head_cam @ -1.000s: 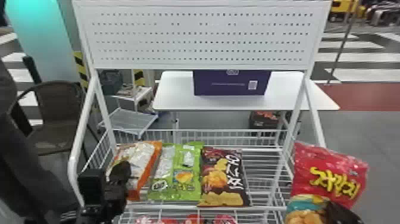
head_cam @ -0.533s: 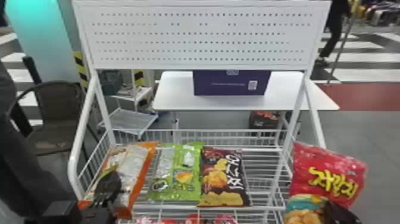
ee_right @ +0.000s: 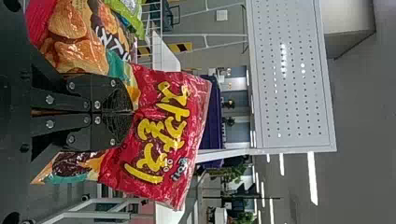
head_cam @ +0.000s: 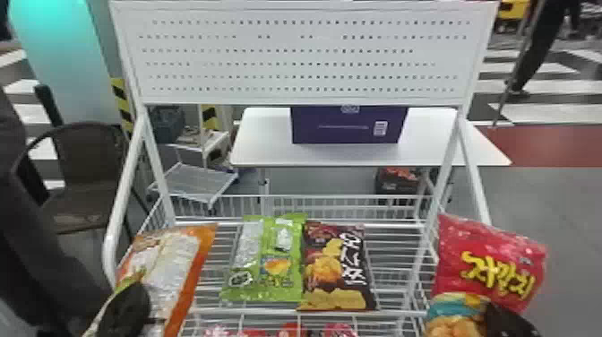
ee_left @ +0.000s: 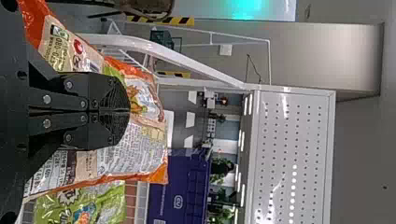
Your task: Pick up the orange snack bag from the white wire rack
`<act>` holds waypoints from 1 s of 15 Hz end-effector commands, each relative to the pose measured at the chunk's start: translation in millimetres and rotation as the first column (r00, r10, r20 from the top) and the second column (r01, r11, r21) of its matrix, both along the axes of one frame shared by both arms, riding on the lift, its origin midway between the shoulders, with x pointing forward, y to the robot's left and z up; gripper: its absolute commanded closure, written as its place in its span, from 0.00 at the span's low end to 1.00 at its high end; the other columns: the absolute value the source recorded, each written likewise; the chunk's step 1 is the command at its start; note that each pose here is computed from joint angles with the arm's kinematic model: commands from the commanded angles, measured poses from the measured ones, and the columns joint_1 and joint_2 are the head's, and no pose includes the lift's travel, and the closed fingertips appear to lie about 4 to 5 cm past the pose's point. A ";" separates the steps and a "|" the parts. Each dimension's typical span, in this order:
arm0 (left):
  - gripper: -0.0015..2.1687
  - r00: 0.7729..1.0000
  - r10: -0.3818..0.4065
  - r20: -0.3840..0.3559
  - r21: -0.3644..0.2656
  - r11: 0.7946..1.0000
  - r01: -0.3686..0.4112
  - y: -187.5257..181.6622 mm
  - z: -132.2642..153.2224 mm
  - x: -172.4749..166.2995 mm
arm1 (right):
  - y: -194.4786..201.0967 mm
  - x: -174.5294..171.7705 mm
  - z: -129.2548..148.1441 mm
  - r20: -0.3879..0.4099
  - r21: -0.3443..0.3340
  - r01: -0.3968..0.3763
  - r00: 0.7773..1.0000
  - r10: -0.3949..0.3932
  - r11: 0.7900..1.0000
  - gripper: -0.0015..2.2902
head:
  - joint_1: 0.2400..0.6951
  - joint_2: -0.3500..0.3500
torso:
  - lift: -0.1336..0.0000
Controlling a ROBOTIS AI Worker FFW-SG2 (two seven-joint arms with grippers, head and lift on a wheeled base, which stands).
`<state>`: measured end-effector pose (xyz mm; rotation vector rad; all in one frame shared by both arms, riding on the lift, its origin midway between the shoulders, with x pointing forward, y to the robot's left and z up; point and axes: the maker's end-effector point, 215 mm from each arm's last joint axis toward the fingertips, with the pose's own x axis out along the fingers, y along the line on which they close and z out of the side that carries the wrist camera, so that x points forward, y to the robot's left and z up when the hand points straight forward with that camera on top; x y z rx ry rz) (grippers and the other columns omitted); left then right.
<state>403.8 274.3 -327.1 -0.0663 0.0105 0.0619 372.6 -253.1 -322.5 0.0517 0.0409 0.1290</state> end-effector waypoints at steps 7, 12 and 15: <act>0.80 1.000 0.008 -0.017 0.000 1.000 -0.008 2.4 -7.5 -10.0 | 0.4 0.1 0.1 0.000 0.000 -0.001 1.000 0.001 1.000 0.97 | 0.57 0.50 | 1.00; 0.80 1.000 0.013 -0.007 0.001 1.000 -0.013 4.9 -2.7 -12.0 | 2.6 -0.9 1.8 0.003 0.000 -0.008 1.000 0.008 1.000 0.97 | 0.57 0.50 | 1.00; 0.80 1.000 0.013 -0.008 0.000 1.000 -0.013 5.0 -2.5 -15.0 | 6.8 -1.1 3.5 0.006 0.002 -0.018 1.000 0.018 1.000 0.97 | 0.57 0.50 | 1.00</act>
